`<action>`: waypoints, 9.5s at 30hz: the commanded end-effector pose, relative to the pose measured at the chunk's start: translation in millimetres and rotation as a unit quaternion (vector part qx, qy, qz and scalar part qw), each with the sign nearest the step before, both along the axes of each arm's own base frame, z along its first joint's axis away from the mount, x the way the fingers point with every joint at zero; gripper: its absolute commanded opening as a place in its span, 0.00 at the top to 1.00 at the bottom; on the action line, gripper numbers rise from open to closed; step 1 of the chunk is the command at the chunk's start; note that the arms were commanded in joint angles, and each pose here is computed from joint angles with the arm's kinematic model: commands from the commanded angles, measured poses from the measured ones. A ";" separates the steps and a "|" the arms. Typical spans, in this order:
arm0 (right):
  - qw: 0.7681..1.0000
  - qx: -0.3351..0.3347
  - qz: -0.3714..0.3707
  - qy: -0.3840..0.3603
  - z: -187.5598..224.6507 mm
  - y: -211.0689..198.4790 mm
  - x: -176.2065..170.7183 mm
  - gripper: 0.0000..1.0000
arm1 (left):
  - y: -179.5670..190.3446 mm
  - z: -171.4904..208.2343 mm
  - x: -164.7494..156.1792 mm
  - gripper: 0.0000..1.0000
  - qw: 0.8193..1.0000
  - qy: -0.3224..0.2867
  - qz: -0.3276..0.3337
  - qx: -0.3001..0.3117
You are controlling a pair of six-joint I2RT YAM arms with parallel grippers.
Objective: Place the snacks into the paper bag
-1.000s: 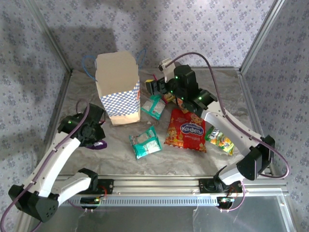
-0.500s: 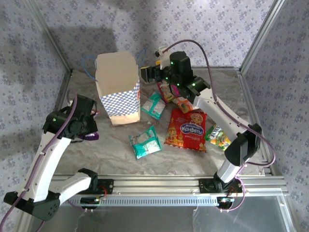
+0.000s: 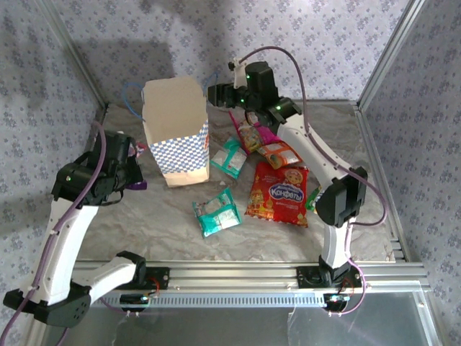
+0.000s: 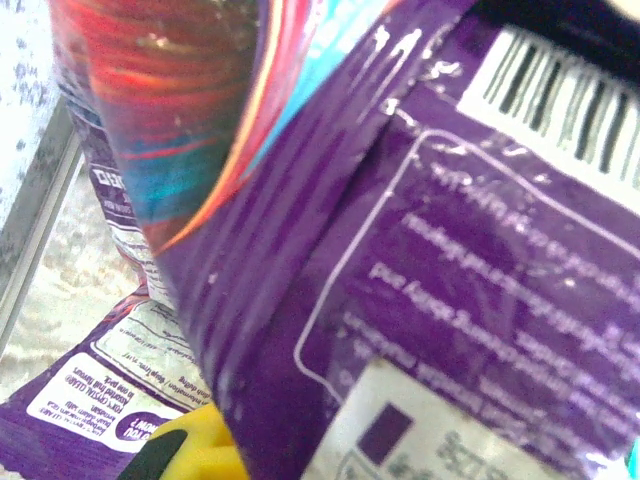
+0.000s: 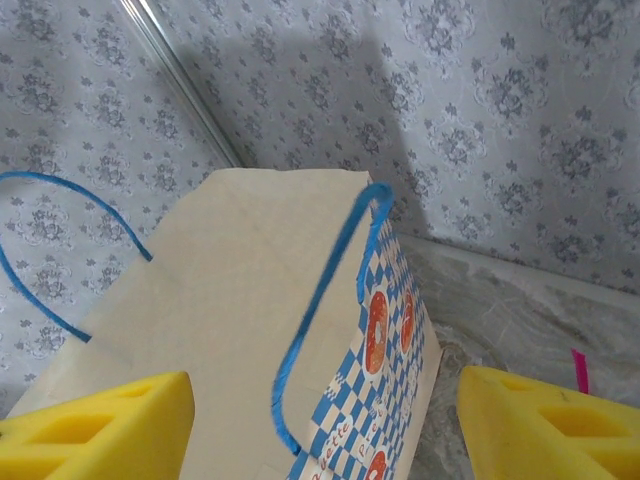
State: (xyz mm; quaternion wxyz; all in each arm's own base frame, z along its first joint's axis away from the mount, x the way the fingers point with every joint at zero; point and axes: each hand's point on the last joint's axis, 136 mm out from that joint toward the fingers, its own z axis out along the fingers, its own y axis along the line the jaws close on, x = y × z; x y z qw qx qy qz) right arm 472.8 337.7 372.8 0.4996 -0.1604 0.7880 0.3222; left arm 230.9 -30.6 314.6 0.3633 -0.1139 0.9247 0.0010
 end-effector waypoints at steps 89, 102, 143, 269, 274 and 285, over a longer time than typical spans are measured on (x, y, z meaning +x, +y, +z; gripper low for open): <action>0.988 0.069 0.075 0.117 -41.8 4.7 -5.5 0.88 | -93.3 88.4 174.3 1.00 0.984 -0.130 -0.102 -0.062; 0.988 0.070 0.078 0.114 -36.4 -1.4 -13.6 0.87 | -94.7 58.3 219.4 1.00 0.993 -0.095 -0.043 -0.057; 0.987 0.077 0.081 0.118 -36.6 -3.3 -24.0 0.87 | -99.1 -81.0 273.0 0.97 0.994 0.079 0.023 -0.076; 0.984 -0.024 0.027 0.175 -106.0 -83.3 -125.1 0.75 | 25.6 -14.2 206.6 0.82 0.964 -0.124 0.107 -0.208; 0.982 -0.027 0.022 0.186 -115.5 -87.1 -129.3 0.75 | 14.0 -16.2 205.7 0.74 0.962 -0.114 0.087 -0.233; 0.981 -0.029 0.017 0.189 -121.5 -89.2 -130.3 0.74 | -7.6 -12.5 192.6 0.63 0.962 -0.099 0.034 -0.254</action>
